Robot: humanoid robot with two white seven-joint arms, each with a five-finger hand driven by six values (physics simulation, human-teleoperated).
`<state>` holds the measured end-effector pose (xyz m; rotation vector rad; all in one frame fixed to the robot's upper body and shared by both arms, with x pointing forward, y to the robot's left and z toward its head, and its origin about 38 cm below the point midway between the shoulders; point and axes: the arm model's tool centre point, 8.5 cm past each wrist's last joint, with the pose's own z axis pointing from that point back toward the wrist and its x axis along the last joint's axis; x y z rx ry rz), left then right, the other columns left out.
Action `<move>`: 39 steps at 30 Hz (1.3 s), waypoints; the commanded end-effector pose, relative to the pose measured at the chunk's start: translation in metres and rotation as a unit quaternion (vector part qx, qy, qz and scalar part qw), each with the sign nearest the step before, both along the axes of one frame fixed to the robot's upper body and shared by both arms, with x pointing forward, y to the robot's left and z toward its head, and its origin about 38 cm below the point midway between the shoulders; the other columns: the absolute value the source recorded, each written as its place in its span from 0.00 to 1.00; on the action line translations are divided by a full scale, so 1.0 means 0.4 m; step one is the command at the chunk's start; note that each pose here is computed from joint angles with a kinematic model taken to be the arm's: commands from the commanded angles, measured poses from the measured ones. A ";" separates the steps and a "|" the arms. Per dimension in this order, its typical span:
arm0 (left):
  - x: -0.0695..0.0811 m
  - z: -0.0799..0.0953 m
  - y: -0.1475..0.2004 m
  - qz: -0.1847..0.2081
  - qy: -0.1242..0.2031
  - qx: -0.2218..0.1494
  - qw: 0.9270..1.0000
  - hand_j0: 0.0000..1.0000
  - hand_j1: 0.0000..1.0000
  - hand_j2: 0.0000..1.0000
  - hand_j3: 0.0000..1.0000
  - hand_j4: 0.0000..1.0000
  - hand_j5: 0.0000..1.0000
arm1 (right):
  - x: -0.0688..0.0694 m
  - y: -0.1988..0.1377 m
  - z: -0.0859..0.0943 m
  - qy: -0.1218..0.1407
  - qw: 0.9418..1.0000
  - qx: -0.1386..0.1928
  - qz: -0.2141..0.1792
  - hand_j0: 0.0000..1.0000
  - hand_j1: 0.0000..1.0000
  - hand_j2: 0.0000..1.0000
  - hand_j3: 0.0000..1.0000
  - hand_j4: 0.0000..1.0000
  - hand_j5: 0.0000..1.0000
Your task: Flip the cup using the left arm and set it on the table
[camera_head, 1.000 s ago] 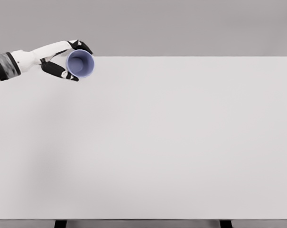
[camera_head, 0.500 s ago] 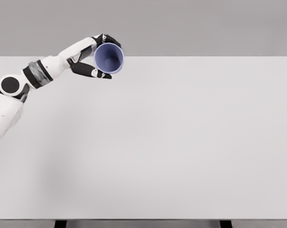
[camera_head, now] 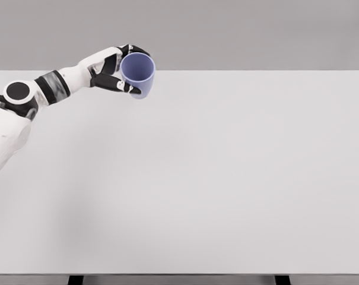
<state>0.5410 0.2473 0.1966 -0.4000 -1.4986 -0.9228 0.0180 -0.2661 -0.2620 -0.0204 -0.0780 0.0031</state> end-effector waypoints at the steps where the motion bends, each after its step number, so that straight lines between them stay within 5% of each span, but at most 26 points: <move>1: 0.002 -0.009 0.004 0.012 0.036 -0.016 0.999 0.55 0.55 0.55 0.55 0.55 0.55 | -0.002 0.000 0.000 0.001 1.000 0.000 0.000 1.00 1.00 1.00 1.00 1.00 1.00; 20: -0.032 -0.108 -0.074 -0.003 0.078 -0.054 0.995 0.61 0.61 0.61 0.61 0.61 0.61 | -0.002 0.000 0.000 0.001 1.000 0.000 0.001 1.00 1.00 1.00 1.00 1.00 1.00; 26: -0.048 -0.137 -0.086 -0.010 0.074 -0.059 0.995 0.71 0.71 0.71 0.71 0.71 0.71 | -0.002 0.000 0.000 0.001 1.000 0.000 0.000 1.00 1.00 1.00 1.00 1.00 1.00; 30: -0.051 -0.141 -0.098 -0.014 0.075 -0.061 0.995 0.89 0.89 0.89 0.89 0.89 0.89 | -0.002 0.000 0.000 0.001 1.000 0.000 0.000 1.00 1.00 1.00 1.00 1.00 1.00; 39: -0.051 -0.142 -0.108 -0.016 0.075 -0.063 0.995 0.97 0.97 0.97 0.97 0.97 0.97 | -0.002 0.000 0.000 0.001 1.000 0.000 0.000 1.00 1.00 1.00 1.00 1.00 1.00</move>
